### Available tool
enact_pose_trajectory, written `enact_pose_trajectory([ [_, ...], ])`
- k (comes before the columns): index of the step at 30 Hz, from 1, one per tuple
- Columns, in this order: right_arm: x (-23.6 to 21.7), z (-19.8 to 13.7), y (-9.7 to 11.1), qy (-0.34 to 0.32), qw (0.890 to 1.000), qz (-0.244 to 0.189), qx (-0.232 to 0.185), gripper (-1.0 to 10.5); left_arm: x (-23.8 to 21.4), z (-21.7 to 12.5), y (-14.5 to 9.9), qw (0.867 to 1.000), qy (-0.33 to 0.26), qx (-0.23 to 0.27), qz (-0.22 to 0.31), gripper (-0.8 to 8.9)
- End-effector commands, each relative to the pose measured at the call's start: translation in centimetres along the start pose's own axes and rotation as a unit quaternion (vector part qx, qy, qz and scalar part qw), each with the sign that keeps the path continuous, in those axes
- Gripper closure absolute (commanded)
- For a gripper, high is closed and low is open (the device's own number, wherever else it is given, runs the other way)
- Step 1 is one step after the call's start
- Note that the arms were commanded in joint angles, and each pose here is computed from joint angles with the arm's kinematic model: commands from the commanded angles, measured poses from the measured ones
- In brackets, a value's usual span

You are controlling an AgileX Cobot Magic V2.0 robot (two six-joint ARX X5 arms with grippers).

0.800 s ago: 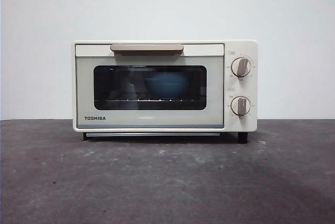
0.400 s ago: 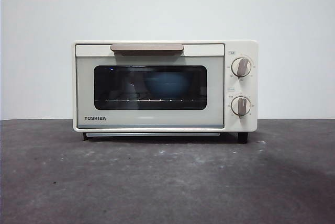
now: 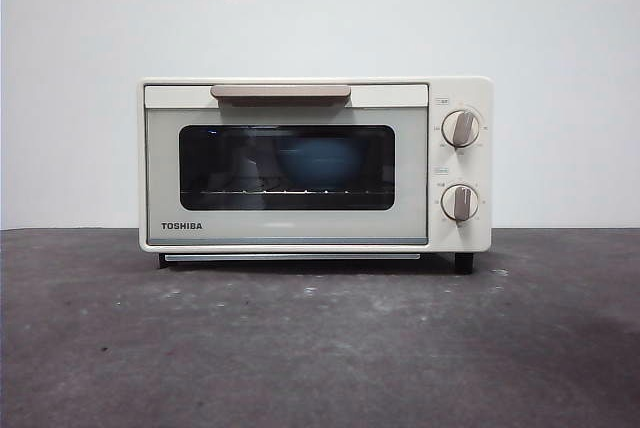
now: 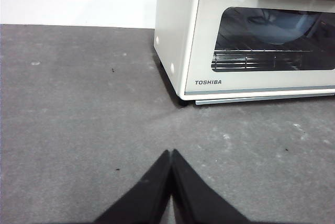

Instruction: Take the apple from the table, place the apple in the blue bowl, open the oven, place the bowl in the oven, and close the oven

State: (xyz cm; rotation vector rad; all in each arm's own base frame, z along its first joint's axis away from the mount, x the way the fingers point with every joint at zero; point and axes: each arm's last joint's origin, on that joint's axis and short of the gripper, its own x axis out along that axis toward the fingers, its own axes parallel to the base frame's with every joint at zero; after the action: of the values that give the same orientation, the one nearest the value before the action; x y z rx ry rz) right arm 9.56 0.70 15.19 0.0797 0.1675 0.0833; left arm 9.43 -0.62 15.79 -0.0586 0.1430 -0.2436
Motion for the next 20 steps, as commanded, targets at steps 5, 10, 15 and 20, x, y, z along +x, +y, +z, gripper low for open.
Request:
enact_pose_trajectory([
  [5,0.04,-0.11,0.00,-0.002,1.000,0.001,0.016,9.4,0.21,-0.73,0.11,1.000,0.009,-0.002,0.001,8.06],
  [10,0.04,0.00,0.01,-0.007,1.000,0.002,0.016,9.4,0.21,-0.73,0.11,1.000,0.009,-0.002,0.001,8.06],
  [15,0.04,0.00,0.01,-0.007,1.000,0.002,0.016,9.4,0.21,-0.73,0.11,1.000,0.009,-0.002,0.001,8.06],
  [20,0.04,0.00,0.01,-0.007,1.000,0.002,0.016,9.4,0.21,-0.73,0.11,1.000,0.009,-0.002,0.001,8.06],
])
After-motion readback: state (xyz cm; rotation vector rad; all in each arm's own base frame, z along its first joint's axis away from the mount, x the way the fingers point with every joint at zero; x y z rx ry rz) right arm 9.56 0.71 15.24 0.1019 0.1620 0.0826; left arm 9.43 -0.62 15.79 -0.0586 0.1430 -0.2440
